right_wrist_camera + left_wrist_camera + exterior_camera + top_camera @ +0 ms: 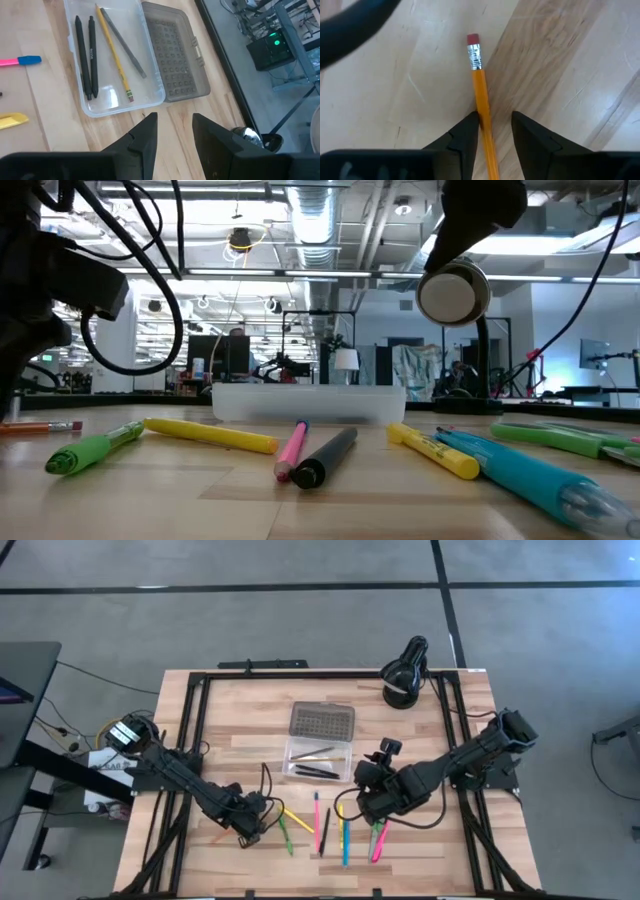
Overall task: Pick & place school supplies into a supply box
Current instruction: Put the orange pencil into the transparent supply box
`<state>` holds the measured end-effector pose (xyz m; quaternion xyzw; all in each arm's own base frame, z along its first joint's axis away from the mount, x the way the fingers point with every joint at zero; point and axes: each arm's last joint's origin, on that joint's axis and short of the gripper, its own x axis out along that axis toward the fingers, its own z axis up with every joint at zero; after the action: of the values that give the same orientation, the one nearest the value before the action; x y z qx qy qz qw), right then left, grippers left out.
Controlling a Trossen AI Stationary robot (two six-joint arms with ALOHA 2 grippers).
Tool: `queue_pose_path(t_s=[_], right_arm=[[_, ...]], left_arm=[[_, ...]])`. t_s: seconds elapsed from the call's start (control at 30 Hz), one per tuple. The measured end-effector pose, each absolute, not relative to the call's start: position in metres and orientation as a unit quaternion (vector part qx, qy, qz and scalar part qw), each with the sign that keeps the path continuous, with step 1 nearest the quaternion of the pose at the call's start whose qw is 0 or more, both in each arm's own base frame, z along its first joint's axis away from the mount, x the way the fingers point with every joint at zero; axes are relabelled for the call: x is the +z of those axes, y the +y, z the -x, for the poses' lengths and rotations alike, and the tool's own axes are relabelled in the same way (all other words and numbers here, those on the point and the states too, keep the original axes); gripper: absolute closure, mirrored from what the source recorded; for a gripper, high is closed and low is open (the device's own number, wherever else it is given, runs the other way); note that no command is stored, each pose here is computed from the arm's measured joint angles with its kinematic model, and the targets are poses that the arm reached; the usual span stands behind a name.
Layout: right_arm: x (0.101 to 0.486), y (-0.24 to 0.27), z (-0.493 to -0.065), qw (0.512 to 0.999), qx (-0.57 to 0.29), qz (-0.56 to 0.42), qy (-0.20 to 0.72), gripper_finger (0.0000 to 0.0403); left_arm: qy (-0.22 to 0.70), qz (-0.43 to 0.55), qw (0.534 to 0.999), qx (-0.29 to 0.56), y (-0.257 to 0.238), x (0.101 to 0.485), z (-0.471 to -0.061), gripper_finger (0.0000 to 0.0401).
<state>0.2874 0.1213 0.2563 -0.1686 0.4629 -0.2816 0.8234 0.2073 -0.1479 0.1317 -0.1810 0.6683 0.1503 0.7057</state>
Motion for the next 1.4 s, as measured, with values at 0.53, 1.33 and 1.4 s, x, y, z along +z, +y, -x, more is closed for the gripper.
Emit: queue_pose_path(t_s=[0.53,1.33,1.4], right_arm=[[0.2563,0.1242,-0.2862,0.824,-0.276,0.174,0.462,0.0285],[0.2564,0.1245,-0.2866,0.826,-0.275,0.172,0.461,0.0285],[0.2564,0.1246,-0.2869,0.826,-0.275,0.171,0.46,0.0285]], left_arm=[[0.671,0.15,0.713,0.139,-0.1467,0.1314,-0.2063,0.0335],[0.656,0.065,0.74,0.135,-0.1424,0.1311,-0.2054,0.036],[0.654,0.07,0.74,0.141,-0.1422,0.131,-0.2054,0.036]])
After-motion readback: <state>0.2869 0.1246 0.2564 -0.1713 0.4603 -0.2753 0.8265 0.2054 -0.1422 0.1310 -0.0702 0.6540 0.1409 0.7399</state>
